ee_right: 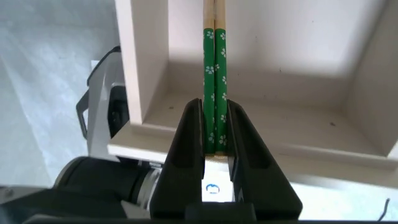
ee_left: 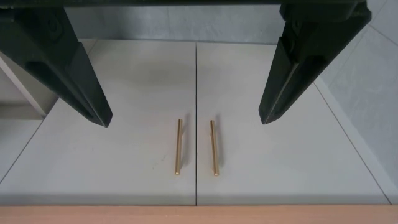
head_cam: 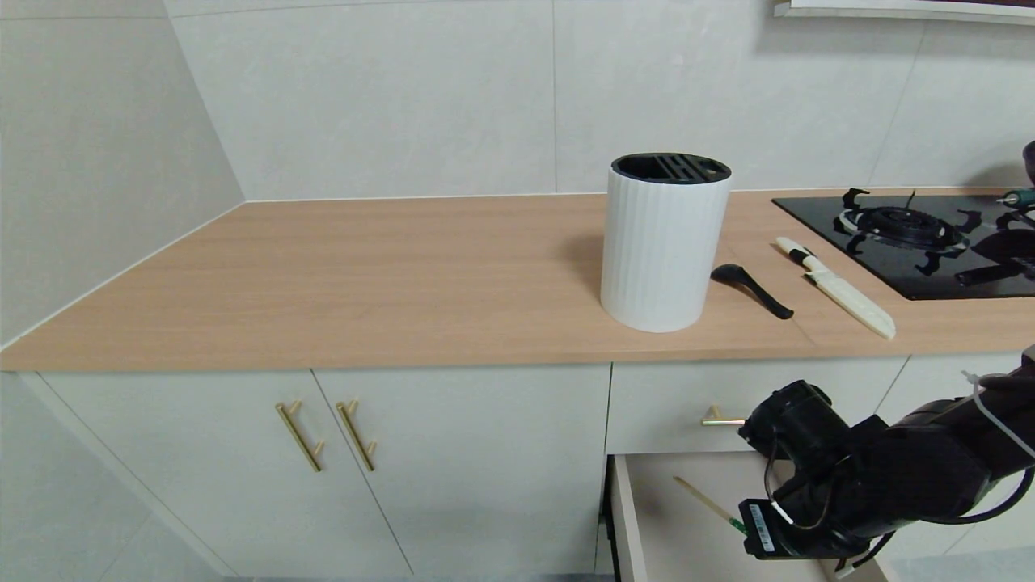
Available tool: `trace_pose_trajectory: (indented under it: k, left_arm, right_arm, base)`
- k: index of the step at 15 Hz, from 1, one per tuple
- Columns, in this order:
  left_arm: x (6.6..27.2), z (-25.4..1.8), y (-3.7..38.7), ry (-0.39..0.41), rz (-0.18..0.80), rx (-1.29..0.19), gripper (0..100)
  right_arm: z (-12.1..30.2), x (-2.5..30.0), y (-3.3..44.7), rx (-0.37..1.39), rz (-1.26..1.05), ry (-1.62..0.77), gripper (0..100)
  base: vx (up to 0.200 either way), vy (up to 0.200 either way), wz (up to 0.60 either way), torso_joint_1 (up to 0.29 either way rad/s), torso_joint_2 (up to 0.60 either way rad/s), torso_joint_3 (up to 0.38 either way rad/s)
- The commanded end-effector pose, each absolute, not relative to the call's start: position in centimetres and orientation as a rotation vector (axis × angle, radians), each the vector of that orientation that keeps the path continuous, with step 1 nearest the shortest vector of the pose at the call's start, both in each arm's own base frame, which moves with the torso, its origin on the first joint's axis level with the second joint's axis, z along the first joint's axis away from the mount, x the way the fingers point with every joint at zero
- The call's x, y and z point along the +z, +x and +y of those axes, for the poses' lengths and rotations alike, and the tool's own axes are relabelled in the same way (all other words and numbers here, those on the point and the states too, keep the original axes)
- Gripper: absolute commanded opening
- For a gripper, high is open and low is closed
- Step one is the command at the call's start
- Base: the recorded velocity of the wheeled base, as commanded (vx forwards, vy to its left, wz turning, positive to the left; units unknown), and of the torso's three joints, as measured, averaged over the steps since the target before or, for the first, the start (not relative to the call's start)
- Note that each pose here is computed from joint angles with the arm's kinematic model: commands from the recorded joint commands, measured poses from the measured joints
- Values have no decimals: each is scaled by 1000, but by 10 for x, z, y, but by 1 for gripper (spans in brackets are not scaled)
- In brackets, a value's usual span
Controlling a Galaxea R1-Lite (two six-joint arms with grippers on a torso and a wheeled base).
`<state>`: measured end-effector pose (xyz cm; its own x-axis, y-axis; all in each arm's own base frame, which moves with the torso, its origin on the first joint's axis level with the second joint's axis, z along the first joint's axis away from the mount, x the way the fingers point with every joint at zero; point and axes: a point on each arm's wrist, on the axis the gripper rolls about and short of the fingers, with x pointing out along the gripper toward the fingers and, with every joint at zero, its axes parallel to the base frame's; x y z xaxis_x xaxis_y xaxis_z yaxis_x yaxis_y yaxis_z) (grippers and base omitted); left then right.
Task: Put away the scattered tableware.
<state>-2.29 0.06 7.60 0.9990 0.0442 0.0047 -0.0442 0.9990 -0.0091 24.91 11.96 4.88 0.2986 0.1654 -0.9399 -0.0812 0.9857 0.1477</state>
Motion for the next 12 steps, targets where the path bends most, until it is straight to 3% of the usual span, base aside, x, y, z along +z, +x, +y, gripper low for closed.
trace_pose_trajectory:
  k: [1,5,12]
  left_arm:
    - [76,1,-23,-9,-5,44,100]
    - [76,1,-23,-9,-5,44,100]
    - [76,1,-23,-9,-5,44,100]
  right_arm:
    - [120,43,247,153,1269,59,0]
    - [123,43,245,143,1260,36,0]
    - [122,40,246,133,1196,37,0]
  base:
    - [0,0,0,0,0,0]
    - [0,0,0,-75,169,104]
    - [0,0,0,-170,459,283]
